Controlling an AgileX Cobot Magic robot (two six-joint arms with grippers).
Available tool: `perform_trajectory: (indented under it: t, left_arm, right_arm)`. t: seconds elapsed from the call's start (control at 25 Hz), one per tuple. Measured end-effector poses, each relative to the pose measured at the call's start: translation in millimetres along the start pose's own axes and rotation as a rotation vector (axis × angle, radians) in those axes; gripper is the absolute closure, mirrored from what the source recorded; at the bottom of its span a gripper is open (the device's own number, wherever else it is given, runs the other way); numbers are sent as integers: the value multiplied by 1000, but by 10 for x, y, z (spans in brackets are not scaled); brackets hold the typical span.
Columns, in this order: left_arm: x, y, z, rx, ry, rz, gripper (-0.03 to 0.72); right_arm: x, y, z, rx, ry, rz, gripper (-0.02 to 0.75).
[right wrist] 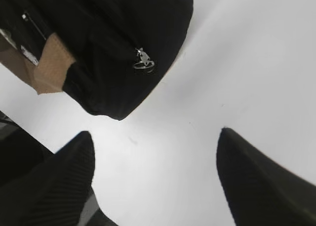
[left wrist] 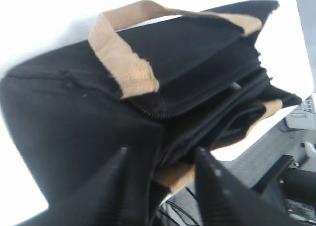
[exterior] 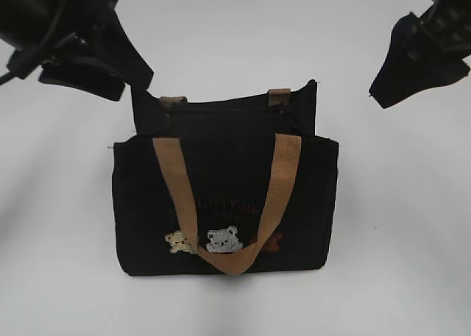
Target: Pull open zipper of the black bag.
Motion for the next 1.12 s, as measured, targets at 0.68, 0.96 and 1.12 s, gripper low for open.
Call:
perform_trajectory:
  t: [0.68,0.96,1.12]
  left_arm:
    - [62,1183,-1762,-199,-70,401,214]
    - [-4,1445,-2486,-453,-170,398,214]
    - [16,1523,-2750,-577,-216,412,214]
  right_arm:
    - [440,537,-1127,-67,-130,-78,156]
    - [759,581,-1914,-209,-114,-123,157]
    - [873,617,-2186,-326,-98,-160,157]
Point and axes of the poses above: a point on each arm's last joint axis where the gripper is mounted, y pointing back along that axis away from the gripper, x along the wrist's bending axis when the last joint is at zero, z = x × y, the point moved 5 cm from there along -y, pointing out along that axis toward the gripper, and after that the axes turned 6 degrees about y, right-handed, at the moved point
